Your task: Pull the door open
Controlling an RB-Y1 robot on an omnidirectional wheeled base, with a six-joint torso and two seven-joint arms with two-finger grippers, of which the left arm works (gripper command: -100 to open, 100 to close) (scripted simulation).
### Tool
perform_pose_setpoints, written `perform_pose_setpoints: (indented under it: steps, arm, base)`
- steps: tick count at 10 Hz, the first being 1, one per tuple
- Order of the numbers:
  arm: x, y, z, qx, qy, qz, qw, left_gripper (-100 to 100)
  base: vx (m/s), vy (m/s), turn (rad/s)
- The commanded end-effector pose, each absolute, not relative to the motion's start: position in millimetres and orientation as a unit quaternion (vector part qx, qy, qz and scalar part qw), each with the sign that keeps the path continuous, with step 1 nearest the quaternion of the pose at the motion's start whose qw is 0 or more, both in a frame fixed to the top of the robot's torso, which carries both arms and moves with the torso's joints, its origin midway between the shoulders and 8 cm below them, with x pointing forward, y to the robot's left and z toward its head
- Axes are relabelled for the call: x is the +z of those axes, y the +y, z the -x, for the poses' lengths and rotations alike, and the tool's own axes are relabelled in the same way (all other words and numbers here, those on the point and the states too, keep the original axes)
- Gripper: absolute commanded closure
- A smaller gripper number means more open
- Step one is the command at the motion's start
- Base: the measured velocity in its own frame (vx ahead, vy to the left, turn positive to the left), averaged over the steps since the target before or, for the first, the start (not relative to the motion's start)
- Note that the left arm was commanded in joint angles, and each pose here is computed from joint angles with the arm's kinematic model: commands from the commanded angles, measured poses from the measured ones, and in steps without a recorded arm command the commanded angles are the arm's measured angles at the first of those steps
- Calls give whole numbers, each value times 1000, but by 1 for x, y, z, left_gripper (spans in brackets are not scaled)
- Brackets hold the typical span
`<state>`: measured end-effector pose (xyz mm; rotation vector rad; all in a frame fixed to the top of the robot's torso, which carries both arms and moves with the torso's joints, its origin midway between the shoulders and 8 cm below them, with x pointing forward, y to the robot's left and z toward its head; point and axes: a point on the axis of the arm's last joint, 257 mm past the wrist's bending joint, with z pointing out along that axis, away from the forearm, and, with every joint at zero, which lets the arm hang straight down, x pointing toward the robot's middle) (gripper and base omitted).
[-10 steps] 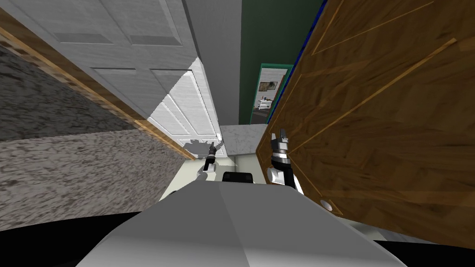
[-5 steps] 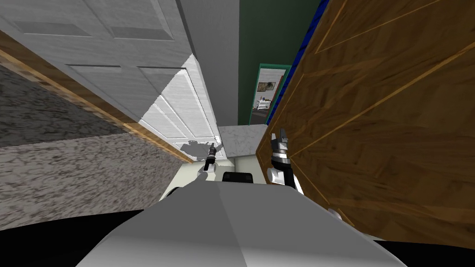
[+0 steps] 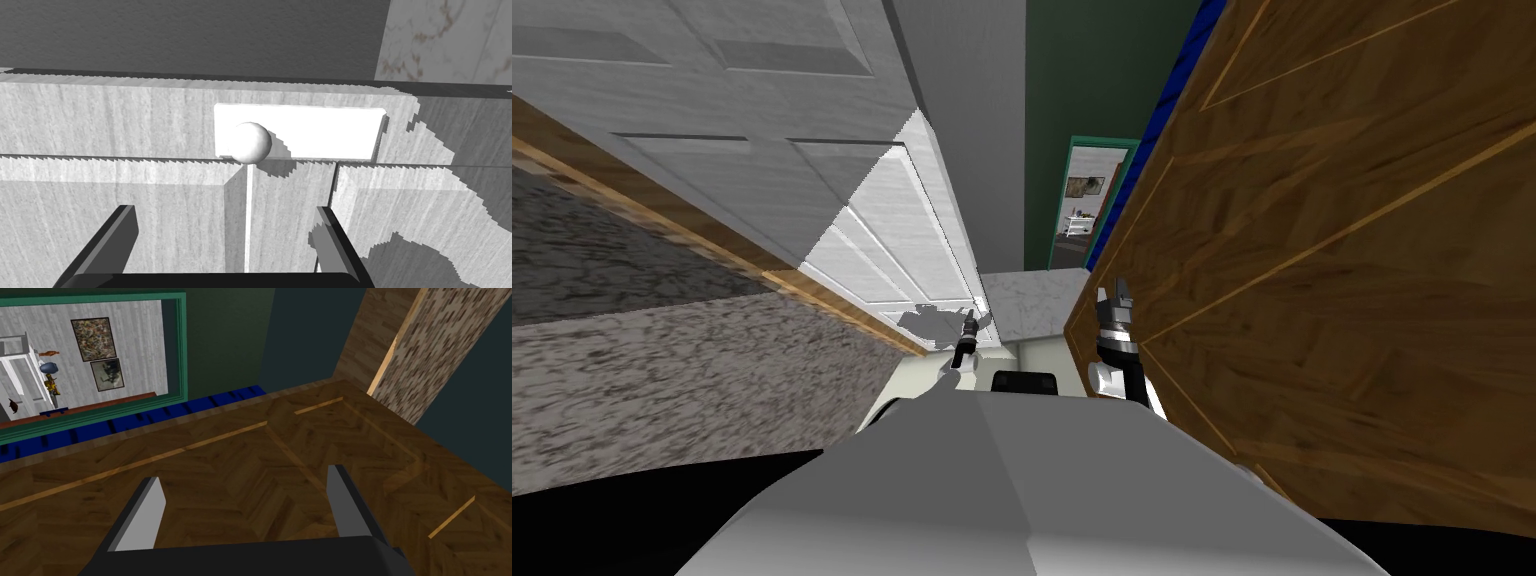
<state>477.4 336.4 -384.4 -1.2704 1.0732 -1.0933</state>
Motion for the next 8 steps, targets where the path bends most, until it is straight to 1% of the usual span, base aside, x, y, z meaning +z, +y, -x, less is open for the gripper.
perform_pose_setpoints:
  steps: [1,3,4,8]
  arm:
    - [-389,338,-477,-457,454,539,543,-100]
    - [-390,338,-478,-456,455,540,542,-100]
    - [-391,359,-470,-450,449,546,546,-100]
    - [-392,402,-454,-437,436,556,556,-100]
  base:
    - [70,20,-28]
    - [43,14,-21]
    - [120,2,-159]
    - [213,-26,-126]
